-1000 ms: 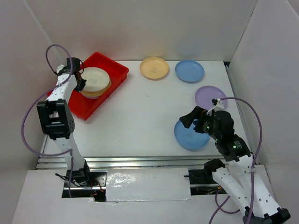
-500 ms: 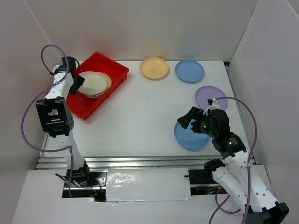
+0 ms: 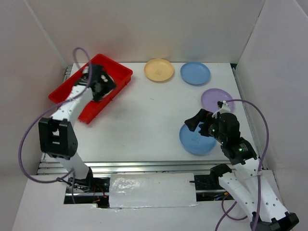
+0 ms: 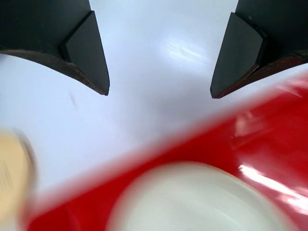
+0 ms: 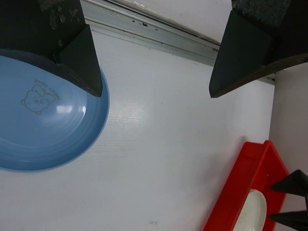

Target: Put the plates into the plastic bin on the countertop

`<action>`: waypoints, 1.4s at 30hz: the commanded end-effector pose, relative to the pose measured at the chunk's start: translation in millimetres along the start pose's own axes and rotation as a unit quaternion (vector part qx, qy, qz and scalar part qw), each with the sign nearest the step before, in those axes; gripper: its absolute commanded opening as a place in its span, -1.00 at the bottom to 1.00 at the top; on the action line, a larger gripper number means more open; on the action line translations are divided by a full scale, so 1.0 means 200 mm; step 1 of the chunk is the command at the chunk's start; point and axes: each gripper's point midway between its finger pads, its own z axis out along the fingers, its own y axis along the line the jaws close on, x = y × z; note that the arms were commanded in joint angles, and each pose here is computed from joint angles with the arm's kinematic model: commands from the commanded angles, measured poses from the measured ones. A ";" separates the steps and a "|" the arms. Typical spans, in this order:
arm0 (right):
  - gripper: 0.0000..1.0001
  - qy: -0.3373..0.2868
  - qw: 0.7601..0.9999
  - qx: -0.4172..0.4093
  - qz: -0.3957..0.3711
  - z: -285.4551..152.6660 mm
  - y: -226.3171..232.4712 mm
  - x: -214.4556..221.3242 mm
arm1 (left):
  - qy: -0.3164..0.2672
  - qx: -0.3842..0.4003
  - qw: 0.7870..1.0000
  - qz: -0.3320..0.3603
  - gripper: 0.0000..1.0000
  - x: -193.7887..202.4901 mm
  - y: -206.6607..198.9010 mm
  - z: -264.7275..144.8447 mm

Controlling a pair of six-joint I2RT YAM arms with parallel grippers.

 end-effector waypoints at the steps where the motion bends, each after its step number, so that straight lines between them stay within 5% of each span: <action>1: 1.00 -0.045 0.999 0.017 -0.001 -0.06 0.02 -0.14 | 0.022 0.136 0.980 0.144 0.99 0.49 -0.39 -0.33; 6: 1.00 -0.108 0.989 0.096 0.029 -0.20 -0.08 -0.27 | 0.116 0.253 0.920 0.277 0.99 1.31 -0.66 -0.54; 10: 1.00 -0.158 0.981 0.109 0.036 -0.35 -0.09 -0.35 | 0.143 0.302 0.875 0.351 0.99 1.78 -0.78 -0.63; 17: 1.00 -0.140 0.986 0.092 0.011 -0.42 -0.05 -0.32 | 0.178 0.266 0.856 0.407 0.99 2.26 -0.73 -0.43; 20: 1.00 -0.133 0.987 0.085 0.006 -0.41 -0.05 -0.29 | 0.172 0.229 0.862 0.419 0.80 2.32 -0.70 -0.32; 28: 1.00 -0.128 0.990 0.062 -0.003 -0.38 -0.03 -0.27 | 0.140 0.171 0.884 0.411 -0.30 2.28 -0.63 -0.20; 31: 1.00 -0.121 0.991 0.054 -0.004 -0.36 -0.01 -0.26 | 0.117 0.150 0.895 0.404 -1.00 2.20 -0.63 -0.21; 36: 1.00 -0.113 0.992 0.047 -0.006 -0.33 -0.01 -0.24 | 0.033 0.076 0.931 0.355 -1.00 1.83 -0.51 -0.29; 42: 1.00 -0.080 0.996 0.026 -0.002 -0.22 0.00 -0.16 | 0.005 0.072 0.978 0.196 -1.00 0.98 -0.39 -0.28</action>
